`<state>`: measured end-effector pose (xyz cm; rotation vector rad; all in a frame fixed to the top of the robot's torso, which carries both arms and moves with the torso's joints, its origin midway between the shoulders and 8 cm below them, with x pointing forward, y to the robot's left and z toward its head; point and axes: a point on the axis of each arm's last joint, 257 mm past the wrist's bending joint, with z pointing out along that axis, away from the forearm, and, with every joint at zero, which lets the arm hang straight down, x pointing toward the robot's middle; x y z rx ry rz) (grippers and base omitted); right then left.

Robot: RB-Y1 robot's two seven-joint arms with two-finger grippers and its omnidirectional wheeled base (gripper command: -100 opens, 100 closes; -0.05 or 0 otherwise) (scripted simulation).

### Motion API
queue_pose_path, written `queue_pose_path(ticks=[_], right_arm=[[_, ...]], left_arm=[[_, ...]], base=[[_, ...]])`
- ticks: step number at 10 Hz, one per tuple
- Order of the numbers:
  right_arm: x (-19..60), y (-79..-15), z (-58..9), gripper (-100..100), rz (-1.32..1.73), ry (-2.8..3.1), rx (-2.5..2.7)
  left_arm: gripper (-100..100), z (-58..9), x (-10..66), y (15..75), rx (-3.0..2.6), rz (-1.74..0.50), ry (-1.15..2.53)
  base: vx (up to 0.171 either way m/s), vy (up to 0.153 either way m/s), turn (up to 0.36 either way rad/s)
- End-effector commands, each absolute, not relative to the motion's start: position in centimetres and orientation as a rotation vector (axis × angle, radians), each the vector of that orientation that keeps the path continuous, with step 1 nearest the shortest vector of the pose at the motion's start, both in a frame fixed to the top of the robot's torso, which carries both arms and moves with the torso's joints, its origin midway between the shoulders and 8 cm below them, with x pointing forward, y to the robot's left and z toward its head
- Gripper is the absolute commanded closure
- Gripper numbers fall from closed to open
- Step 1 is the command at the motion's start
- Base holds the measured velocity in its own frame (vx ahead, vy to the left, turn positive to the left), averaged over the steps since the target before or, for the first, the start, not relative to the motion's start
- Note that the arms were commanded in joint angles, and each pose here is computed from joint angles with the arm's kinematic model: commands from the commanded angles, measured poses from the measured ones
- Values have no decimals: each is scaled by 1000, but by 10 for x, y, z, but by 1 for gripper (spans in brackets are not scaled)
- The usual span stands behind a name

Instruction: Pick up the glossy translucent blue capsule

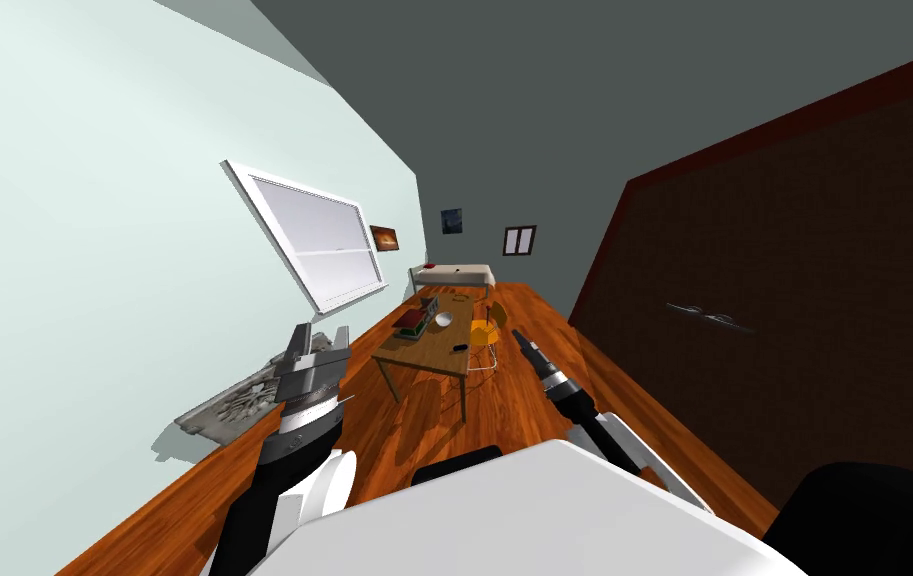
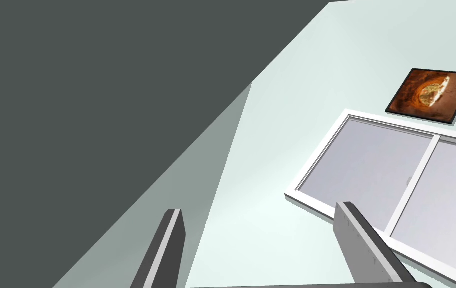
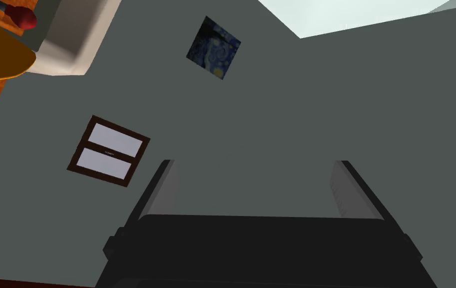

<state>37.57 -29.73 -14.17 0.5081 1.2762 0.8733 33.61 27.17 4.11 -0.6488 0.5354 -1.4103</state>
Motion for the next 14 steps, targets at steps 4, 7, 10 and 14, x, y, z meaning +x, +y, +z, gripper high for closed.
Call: queue_pose_path(ticks=[4, 7, 10, 14], right_arm=[[370, -313, -207, -100, 716, 1480, 440], [363, -321, -235, -100, 635, 1573, 389], [346, -344, -286, -100, 502, 1730, 327], [323, -368, -330, -100, 362, 1880, 227]], left_arm=[[0, 41, 336, 272, -649, -1410, 535], [0, 41, 336, 272, -649, -1410, 535], [0, 41, 336, 272, -649, -1410, 535], [0, 41, 336, 272, -649, -1410, 535]], base=[[-35, 26, 103], [-30, 36, 109], [-24, 42, 145], [-8, 47, 138]])
